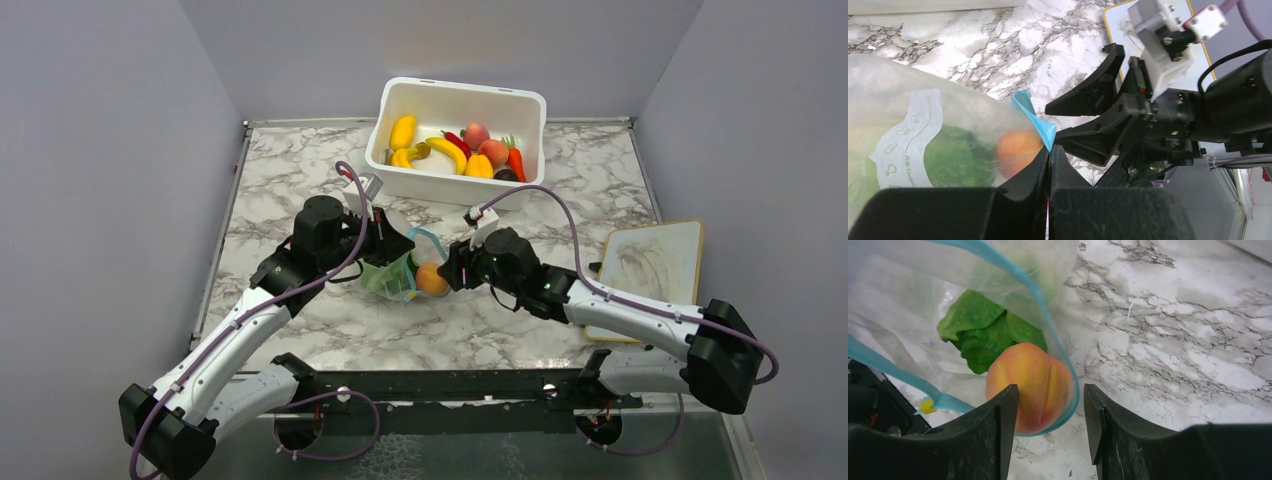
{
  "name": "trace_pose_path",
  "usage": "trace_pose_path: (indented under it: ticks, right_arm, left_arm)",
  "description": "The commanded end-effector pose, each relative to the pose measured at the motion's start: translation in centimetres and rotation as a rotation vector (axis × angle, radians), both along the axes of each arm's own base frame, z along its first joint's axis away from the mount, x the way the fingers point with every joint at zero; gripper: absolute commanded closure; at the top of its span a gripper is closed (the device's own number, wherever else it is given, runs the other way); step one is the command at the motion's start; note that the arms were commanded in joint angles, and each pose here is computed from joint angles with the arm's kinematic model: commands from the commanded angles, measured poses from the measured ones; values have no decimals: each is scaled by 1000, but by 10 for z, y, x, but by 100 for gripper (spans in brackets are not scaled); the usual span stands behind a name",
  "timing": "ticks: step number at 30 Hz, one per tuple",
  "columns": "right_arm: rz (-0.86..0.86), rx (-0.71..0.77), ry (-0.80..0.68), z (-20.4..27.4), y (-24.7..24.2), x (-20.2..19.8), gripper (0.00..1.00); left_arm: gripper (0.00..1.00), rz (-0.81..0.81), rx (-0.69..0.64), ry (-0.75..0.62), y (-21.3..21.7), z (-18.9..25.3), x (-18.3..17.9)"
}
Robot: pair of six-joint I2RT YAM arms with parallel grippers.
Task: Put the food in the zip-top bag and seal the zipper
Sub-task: Adjust the fake fruit in the zipper food storage bag.
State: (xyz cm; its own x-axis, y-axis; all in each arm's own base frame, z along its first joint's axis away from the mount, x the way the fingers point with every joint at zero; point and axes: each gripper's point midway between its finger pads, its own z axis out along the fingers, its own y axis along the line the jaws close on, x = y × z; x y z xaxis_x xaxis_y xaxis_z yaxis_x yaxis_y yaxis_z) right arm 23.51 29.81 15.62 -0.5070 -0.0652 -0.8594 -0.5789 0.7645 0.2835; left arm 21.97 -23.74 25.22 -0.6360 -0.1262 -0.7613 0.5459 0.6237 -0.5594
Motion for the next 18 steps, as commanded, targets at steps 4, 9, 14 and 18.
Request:
trace_pose_path:
  ticks: [4,9,14,18]
  right_arm:
    - [-51,10,-18,-14,4,20,49]
    - [15,26,21,-29,21,17,53]
    - [43,40,9,-17,28,18,92]
    - [104,129,-25,54,31,5,99]
  left_arm:
    - [100,0,-24,-53,-2,15,3]
    - [100,4,-25,-56,-2,16,3]
    - [100,13,-12,-66,1,14,4]
    - [100,66,93,-107,17,12,11]
